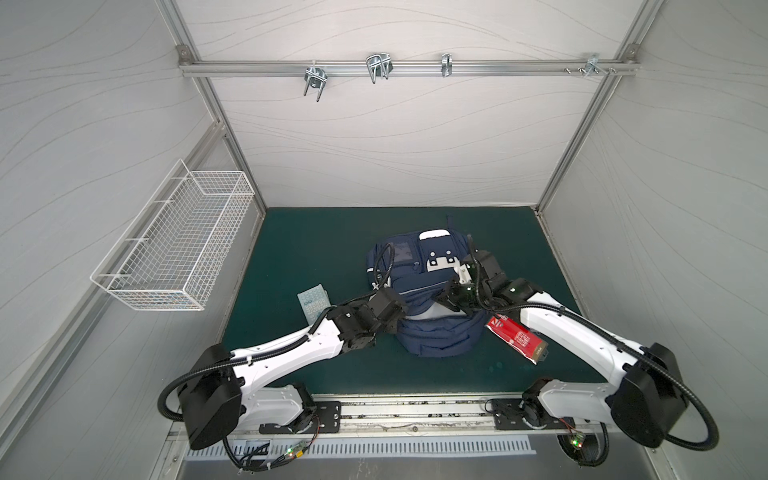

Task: Pack the student bag

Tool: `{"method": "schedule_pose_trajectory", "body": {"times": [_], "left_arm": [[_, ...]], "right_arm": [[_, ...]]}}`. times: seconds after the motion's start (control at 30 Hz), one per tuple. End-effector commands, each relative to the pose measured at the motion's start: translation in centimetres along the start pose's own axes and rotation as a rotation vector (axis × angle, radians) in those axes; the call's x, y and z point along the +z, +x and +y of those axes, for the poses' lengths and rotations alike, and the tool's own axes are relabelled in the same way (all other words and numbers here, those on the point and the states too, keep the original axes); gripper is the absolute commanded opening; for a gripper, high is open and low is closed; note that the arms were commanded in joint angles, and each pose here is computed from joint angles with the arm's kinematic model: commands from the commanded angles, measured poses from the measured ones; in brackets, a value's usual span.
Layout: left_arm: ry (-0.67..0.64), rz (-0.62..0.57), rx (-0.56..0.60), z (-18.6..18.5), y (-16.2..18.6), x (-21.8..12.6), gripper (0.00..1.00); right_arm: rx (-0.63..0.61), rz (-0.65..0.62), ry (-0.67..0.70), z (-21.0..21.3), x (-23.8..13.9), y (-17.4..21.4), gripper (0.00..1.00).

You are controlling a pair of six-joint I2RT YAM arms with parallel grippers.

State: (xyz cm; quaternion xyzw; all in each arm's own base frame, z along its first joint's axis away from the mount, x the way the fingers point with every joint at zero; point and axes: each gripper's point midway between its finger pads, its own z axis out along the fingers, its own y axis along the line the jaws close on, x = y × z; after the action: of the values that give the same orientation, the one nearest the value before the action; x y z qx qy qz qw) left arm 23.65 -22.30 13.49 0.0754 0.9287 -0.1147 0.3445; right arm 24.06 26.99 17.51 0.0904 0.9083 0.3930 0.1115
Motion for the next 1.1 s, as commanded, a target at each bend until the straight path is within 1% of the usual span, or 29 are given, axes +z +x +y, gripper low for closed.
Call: {"method": "schedule_pose_trajectory", "body": {"times": [0.0, 0.03, 0.17, 0.2, 0.27, 0.3, 0.4, 0.43, 0.47, 0.5, 0.57, 0.63, 0.7, 0.73, 0.8, 0.83, 0.9, 0.93, 0.97, 1.07], "left_arm": [[0.065, -0.090, 0.093, -1.8, -2.3, -2.3, 0.91], [0.090, -0.088, 0.117, -2.3, -2.4, -2.6, 0.95], [0.128, -0.095, 0.175, -3.4, -2.9, -2.6, 0.95], [0.104, -0.100, 0.174, -3.3, -3.4, -2.5, 0.95], [0.004, -0.088, 0.177, -2.7, -4.6, -2.3, 0.95], [-0.025, -0.087, 0.186, -2.8, -5.3, -2.1, 0.95], [-0.082, -0.088, 0.223, -3.4, -6.7, -1.3, 0.88], [-0.097, -0.097, 0.232, -3.5, -7.3, -1.1, 0.83], [-0.113, -0.100, 0.241, -3.5, -7.6, -0.9, 0.75], [-0.123, -0.106, 0.245, -3.5, -8.0, -0.8, 0.65], [-0.123, -0.116, 0.256, -3.6, -8.5, -0.6, 0.38], [-0.130, -0.119, 0.260, -3.4, -8.9, -0.5, 0.20], [-0.130, -0.108, 0.233, -2.6, -9.5, -0.2, 0.05], [-0.127, -0.103, 0.212, -2.0, -9.8, 0.0, 0.00], [-0.116, -0.086, 0.162, -1.1, -10.4, 0.3, 0.00], [-0.103, -0.080, 0.137, -0.7, -10.8, 0.3, 0.00], [-0.065, -0.076, 0.098, -0.4, -11.6, 0.4, 0.00], [-0.046, -0.078, 0.082, -0.3, -12.0, 0.5, 0.00], [-0.039, -0.076, 0.069, 0.0, -12.4, 0.5, 0.00], [-0.008, -0.061, 0.029, 0.4, -13.6, 0.8, 0.00]], "right_arm": [[-0.128, 0.003, -0.136, 5.4, -0.8, -0.9, 0.00], [-0.140, 0.008, -0.150, 6.2, -0.9, -1.1, 0.00], [-0.175, 0.023, -0.191, 8.2, -1.1, -1.5, 0.00], [-0.177, 0.024, -0.198, 8.5, -1.2, -1.5, 0.00], [-0.180, 0.022, -0.207, 8.8, -1.4, -1.6, 0.00], [-0.184, 0.019, -0.211, 8.9, -1.5, -1.6, 0.00], [-0.172, 0.010, -0.208, 8.6, -1.6, -1.6, 0.00], [-0.168, 0.009, -0.209, 8.6, -1.7, -1.6, 0.00], [-0.168, 0.006, -0.205, 8.4, -1.8, -1.5, 0.00], [-0.166, 0.004, -0.202, 8.2, -1.9, -1.5, 0.00], [-0.162, -0.006, -0.194, 7.8, -2.1, -1.5, 0.00], [-0.165, -0.014, -0.186, 7.5, -2.4, -1.5, 0.00], [-0.177, -0.023, -0.163, 7.0, -2.5, -1.5, 0.00], [-0.178, -0.031, -0.148, 6.7, -2.6, -1.5, 0.05], [-0.187, -0.044, -0.133, 6.1, -2.7, -1.4, 0.30], [-0.196, -0.058, -0.113, 5.6, -2.8, -1.3, 0.41], [-0.224, -0.097, -0.054, 4.4, -3.1, -1.1, 0.53], [-0.236, -0.116, -0.016, 3.6, -3.3, -0.9, 0.63], [-0.249, -0.132, 0.013, 2.9, -3.4, -0.7, 0.66], [-0.304, -0.177, 0.077, 0.9, -3.6, 0.7, 0.71]]}}
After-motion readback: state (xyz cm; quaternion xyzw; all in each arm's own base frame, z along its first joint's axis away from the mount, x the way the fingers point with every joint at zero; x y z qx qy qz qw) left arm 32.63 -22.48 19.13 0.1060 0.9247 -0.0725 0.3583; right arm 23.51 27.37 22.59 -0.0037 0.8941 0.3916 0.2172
